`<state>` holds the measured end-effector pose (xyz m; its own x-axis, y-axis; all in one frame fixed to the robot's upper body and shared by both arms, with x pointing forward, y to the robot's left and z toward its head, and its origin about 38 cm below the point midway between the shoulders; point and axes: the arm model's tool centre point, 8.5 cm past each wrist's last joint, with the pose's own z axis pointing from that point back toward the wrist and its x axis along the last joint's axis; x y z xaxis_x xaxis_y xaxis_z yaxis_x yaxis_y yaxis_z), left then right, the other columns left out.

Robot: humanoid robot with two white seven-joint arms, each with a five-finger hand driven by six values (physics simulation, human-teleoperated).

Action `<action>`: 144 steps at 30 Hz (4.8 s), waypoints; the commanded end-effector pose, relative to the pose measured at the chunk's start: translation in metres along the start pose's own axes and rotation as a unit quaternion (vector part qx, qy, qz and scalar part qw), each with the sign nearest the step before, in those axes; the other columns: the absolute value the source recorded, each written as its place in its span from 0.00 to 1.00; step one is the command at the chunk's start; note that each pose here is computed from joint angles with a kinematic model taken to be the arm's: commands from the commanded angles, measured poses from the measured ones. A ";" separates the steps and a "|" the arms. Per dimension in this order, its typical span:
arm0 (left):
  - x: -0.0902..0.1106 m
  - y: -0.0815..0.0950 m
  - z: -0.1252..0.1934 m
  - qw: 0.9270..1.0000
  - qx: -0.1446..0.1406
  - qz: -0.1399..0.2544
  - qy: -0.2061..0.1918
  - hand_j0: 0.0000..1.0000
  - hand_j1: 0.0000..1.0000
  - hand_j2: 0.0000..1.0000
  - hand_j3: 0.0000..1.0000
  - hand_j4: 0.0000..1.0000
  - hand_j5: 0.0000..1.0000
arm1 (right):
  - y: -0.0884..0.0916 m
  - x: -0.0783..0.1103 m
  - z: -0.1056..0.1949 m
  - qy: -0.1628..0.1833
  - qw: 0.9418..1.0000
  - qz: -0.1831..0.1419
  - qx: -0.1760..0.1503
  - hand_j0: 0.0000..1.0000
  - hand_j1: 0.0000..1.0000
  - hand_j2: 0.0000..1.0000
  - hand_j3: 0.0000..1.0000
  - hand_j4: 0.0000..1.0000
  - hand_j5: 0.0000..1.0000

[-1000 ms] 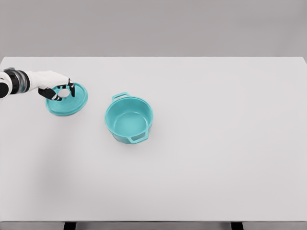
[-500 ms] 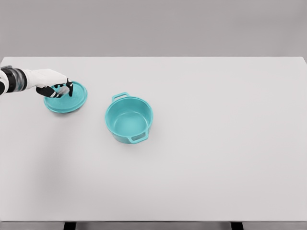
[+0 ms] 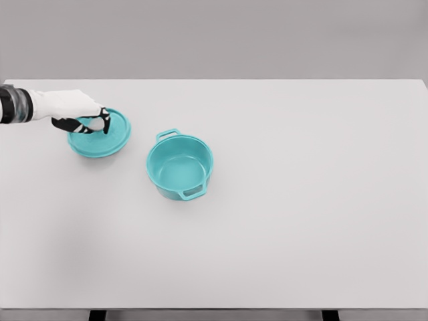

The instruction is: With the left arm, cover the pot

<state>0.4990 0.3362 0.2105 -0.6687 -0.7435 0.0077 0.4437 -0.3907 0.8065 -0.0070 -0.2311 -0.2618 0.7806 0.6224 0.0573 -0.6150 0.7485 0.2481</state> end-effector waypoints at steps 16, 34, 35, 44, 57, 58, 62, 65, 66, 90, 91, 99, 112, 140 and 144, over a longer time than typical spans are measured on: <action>0.050 0.044 0.022 0.994 0.041 -0.054 -0.091 0.48 0.48 0.48 0.48 0.48 0.48 | 0.000 0.000 0.000 0.000 1.000 0.000 0.000 1.00 1.00 1.00 1.00 1.00 1.00; 0.088 0.066 0.022 0.981 0.080 -0.029 -0.176 0.48 0.48 0.48 0.48 0.48 0.48 | 0.000 0.000 0.000 0.000 1.000 0.000 0.000 1.00 1.00 1.00 1.00 1.00 1.00; 0.096 0.069 0.019 0.978 0.082 -0.035 -0.186 0.48 0.48 0.48 0.48 0.48 0.48 | 0.000 0.000 0.000 0.000 1.000 0.000 0.000 1.00 1.00 1.00 1.00 1.00 1.00; 0.118 0.069 0.002 0.972 0.078 -0.040 -0.217 0.49 0.49 0.49 0.49 0.49 0.49 | 0.000 0.000 0.000 0.000 1.000 0.000 0.000 1.00 1.00 1.00 1.00 1.00 1.00; 0.134 0.058 -0.015 0.968 0.062 -0.039 -0.239 0.50 0.50 0.50 0.50 0.50 0.50 | 0.000 0.000 0.000 0.000 1.000 0.000 0.000 1.00 1.00 1.00 1.00 1.00 1.00; 0.136 0.057 -0.018 0.968 0.060 -0.040 -0.241 0.50 0.50 0.50 0.50 0.50 0.50 | 0.000 0.000 0.000 0.000 1.000 0.000 0.000 1.00 1.00 1.00 1.00 1.00 1.00; 0.141 0.058 -0.023 0.968 0.058 -0.037 -0.243 0.50 0.50 0.50 0.50 0.50 0.50 | 0.000 0.000 0.000 0.000 1.000 0.000 0.000 1.00 1.00 1.00 1.00 1.00 1.00; 0.143 0.057 -0.026 0.968 0.055 -0.034 -0.243 0.50 0.50 0.50 0.50 0.50 0.50 | 0.000 0.000 0.000 0.000 1.000 0.000 0.000 1.00 1.00 1.00 1.00 1.00 1.00; 0.144 0.057 -0.027 0.968 0.054 -0.035 -0.244 0.50 0.50 0.50 0.50 0.50 0.50 | 0.000 0.000 0.000 0.000 1.000 0.000 0.000 1.00 1.00 1.00 1.00 1.00 1.00; 0.144 0.050 -0.044 0.977 0.027 -0.055 -0.203 0.52 0.52 0.52 0.52 0.52 0.52 | 0.000 0.000 0.000 0.000 1.000 -0.001 0.000 1.00 1.00 1.00 1.00 1.00 1.00; 0.144 0.050 -0.044 0.978 0.027 -0.054 -0.201 0.52 0.52 0.52 0.52 0.52 0.52 | 0.000 0.000 0.000 0.000 1.000 0.000 0.000 1.00 1.00 1.00 1.00 1.00 1.00; 0.142 0.049 -0.045 0.979 0.025 -0.054 -0.196 0.57 0.57 0.57 0.57 0.57 0.57 | 0.000 0.000 0.000 0.000 1.000 0.000 0.000 1.00 1.00 1.00 1.00 1.00 1.00; 0.144 0.048 -0.047 0.978 0.025 -0.053 -0.199 0.63 0.63 0.63 0.63 0.63 0.63 | 0.000 0.000 0.000 0.000 1.000 0.000 0.000 1.00 1.00 1.00 1.00 1.00 1.00; 0.141 0.047 -0.044 0.979 0.024 -0.055 -0.197 1.00 1.00 1.00 1.00 1.00 1.00 | 0.000 0.000 0.000 0.000 1.000 0.000 0.000 1.00 1.00 1.00 1.00 1.00 1.00; 0.141 0.049 -0.042 0.978 0.026 -0.057 -0.199 1.00 1.00 1.00 1.00 1.00 1.00 | 0.000 0.000 0.000 0.000 1.000 0.000 0.000 1.00 1.00 1.00 1.00 1.00 1.00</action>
<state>0.4523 0.1887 0.2264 -0.8965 -0.4225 0.1333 0.3262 -0.4259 0.8439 -0.0070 -0.2311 -0.2618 0.7806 0.6224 0.0573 -0.6150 0.7485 0.2481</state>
